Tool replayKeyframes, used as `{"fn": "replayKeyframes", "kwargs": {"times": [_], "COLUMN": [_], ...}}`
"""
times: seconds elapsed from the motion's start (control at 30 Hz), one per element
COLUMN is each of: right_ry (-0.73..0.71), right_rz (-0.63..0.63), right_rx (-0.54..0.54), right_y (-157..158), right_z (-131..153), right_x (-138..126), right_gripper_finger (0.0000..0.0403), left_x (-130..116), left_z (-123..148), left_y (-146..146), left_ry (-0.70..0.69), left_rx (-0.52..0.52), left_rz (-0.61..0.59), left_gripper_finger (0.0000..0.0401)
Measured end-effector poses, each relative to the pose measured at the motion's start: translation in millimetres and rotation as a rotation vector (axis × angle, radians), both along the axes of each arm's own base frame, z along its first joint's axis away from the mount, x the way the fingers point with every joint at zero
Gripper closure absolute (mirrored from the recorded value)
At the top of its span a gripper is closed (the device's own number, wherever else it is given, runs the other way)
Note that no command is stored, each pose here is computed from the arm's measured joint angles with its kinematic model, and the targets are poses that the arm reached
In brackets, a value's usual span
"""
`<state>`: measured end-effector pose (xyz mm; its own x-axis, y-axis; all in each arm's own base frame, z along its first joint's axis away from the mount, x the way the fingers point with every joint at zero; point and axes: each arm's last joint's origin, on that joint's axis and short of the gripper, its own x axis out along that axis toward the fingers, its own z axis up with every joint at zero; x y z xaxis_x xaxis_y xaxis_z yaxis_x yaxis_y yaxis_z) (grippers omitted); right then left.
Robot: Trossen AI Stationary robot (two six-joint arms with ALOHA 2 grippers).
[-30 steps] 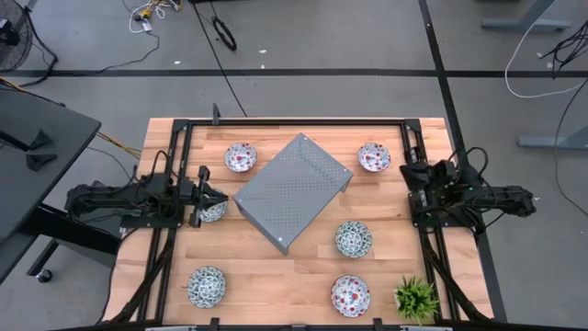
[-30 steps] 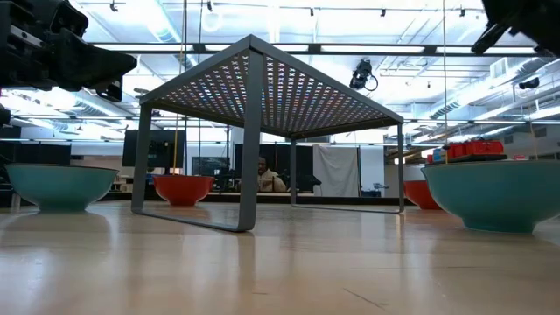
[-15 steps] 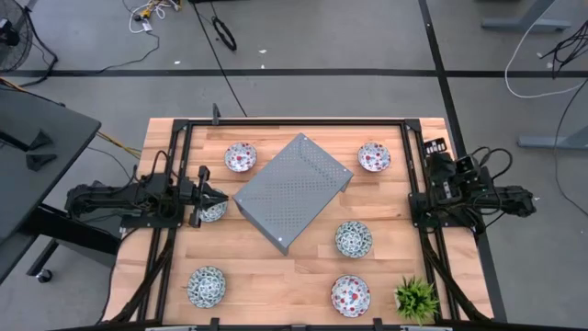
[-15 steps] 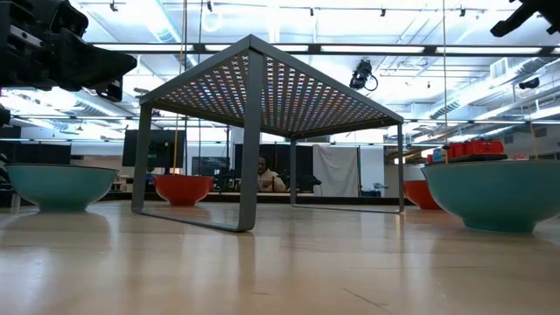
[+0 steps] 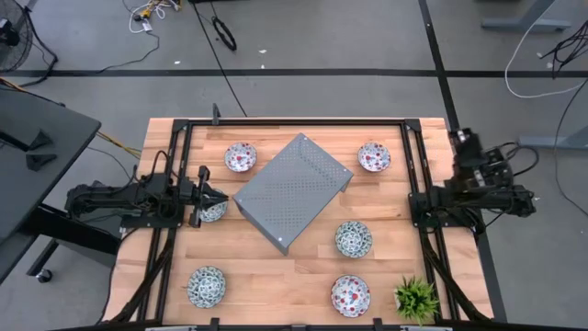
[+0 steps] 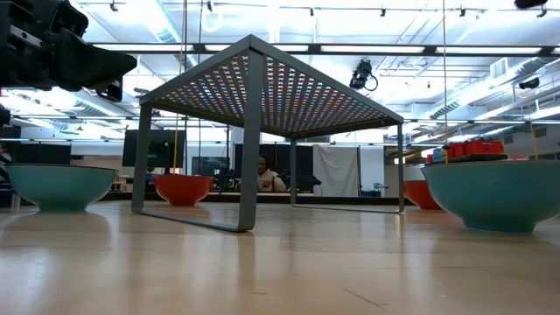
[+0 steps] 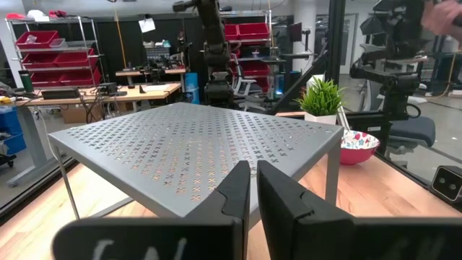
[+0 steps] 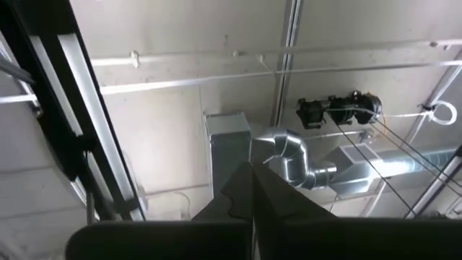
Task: Pick & Place Mini bowls
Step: Put the bottom red patterned bowl on the shelf
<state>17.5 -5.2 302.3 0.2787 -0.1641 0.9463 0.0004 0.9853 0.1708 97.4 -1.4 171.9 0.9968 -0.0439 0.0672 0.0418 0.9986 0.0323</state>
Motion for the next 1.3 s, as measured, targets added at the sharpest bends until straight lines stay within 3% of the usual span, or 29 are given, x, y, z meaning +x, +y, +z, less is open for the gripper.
{"fn": "replayKeyframes", "kwargs": {"times": [0.3, 0.5, 0.83, 1.3], "right_ry": [0.071, 0.112, 0.331, 0.578], "right_rz": [-0.037, -0.039, -0.034, 0.037], "right_rx": [0.098, 0.100, 0.095, -0.059], "right_y": [-1.8, -1.6, -1.8, 2.3], "right_z": [55.3, 95.0, 167.4, 244.6], "right_x": [-24.5, -31.0, -16.0, 6.4], "right_gripper_finger": [0.0402, 0.0403, 0.0403, 0.0403], "left_x": [0.0, 0.0, 0.0, 0.0], "left_z": [0.1, 0.1, 0.0, 0.1], "left_y": [0.0, 0.0, -0.1, -0.1], "left_ry": [0.000, -0.001, 0.000, -0.001], "left_rx": [0.000, 0.000, 0.000, 0.000], "left_rz": [-0.001, -0.001, -0.003, -0.004], "left_gripper_finger": [0.0371, 0.0371, 0.0371, 0.0371]}}
